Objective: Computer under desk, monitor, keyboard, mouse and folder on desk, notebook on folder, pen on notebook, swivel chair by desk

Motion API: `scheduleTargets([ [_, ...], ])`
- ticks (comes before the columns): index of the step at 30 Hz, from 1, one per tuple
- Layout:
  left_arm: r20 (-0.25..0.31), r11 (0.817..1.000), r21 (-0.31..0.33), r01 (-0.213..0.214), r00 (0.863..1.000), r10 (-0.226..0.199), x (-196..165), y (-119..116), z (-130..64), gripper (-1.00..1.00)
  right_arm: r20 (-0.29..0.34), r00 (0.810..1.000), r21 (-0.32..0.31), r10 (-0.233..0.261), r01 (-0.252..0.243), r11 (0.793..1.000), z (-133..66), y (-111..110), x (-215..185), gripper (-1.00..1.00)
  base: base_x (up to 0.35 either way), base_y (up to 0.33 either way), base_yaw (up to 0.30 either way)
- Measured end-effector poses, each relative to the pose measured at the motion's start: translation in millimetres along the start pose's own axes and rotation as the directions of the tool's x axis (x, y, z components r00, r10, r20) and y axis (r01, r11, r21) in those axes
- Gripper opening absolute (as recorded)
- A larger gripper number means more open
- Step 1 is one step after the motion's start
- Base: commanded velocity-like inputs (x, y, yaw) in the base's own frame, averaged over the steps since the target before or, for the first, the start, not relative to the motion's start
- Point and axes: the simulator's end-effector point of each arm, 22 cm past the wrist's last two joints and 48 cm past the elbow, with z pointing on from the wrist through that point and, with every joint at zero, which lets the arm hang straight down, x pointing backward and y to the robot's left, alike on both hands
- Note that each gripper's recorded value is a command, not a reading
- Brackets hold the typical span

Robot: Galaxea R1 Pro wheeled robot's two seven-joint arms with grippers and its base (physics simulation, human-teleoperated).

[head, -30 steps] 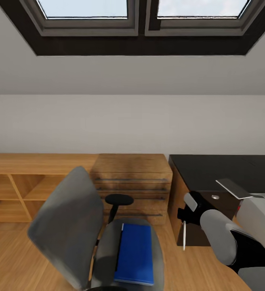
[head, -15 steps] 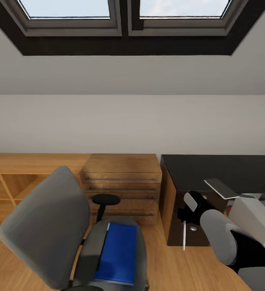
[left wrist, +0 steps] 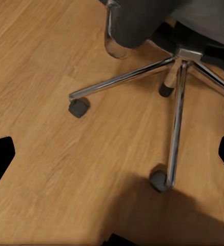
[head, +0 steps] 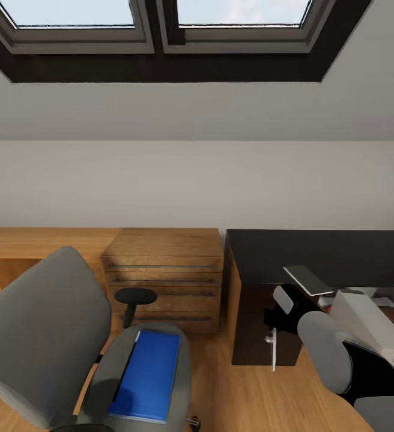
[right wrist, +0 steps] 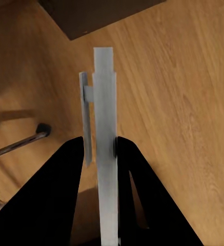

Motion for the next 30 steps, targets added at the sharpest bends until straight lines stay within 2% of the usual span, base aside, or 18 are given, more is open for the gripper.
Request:
scheduleTargets([
  [30, -0.001, 1.000, 0.000, 0.000, 1.000, 0.000, 0.2, 0.0, 0.0, 1.00, 0.000, 1.000, 0.000, 0.000, 0.000, 1.000, 0.0, 0.1, 0.0, -1.00, 0.000, -0.304, 0.000],
])
